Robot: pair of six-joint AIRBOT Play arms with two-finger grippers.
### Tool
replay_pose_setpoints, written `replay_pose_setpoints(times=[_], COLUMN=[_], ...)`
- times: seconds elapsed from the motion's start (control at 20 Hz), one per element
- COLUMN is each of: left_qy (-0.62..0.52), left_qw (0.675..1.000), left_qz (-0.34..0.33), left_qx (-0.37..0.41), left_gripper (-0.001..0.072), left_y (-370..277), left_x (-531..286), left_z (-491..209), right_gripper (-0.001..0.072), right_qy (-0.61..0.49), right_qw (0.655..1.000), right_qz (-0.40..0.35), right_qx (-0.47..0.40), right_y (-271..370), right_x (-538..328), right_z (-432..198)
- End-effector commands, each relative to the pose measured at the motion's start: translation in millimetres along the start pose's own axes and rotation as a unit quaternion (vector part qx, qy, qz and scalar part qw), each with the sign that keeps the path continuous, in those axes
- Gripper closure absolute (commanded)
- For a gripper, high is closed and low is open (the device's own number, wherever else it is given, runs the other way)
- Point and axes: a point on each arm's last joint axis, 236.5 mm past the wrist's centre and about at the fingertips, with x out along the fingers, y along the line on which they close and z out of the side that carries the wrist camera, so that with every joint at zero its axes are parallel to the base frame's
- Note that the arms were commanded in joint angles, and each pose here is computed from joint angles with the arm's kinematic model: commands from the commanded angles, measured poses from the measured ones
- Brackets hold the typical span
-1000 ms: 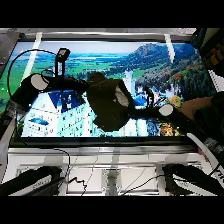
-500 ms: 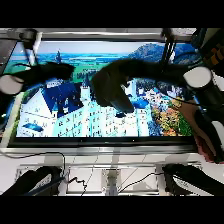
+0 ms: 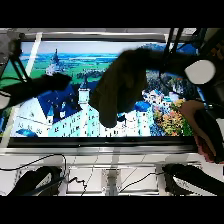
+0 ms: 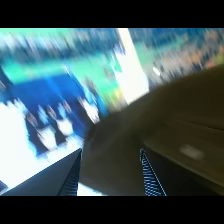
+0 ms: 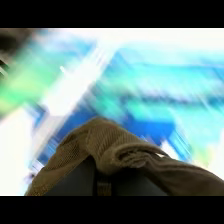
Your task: Fold the clothes and pants, and hang the long-sleeved shirts on hangers.
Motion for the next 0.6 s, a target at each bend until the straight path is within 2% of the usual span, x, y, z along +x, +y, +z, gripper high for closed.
replay_pose_setpoints(times=[0.0, 0.1, 0.3, 0.5, 0.55], left_qy=[0.070, 0.123, 0.197, 0.224, 0.225], left_qw=[0.994, 0.986, 0.954, 0.946, 0.945], left_qz=[-0.050, -0.075, -0.139, -0.158, -0.155], left_qx=[-0.060, -0.082, -0.179, -0.175, -0.177], left_gripper=[0.0271, 0.0271, 0.0271, 0.0262, 0.0118], left_y=[-20, -34, -75, -112, -119], left_x=[20, 31, 37, 41, 44], left_z=[-61, -109, -181, -224, -231], right_gripper=[0.0661, 0.0661, 0.0662, 0.0661, 0.0661], right_qy=[0.165, 0.199, 0.224, 0.202, 0.194], right_qw=[0.978, 0.970, 0.959, 0.960, 0.961], right_qz=[-0.128, -0.136, -0.157, -0.161, -0.160], right_qx=[0.013, 0.025, 0.074, 0.109, 0.113], right_y=[-82, -94, -110, -112, -110], right_x=[0, 0, -9, -21, -21], right_z=[-99, -144, -218, -237, -234])
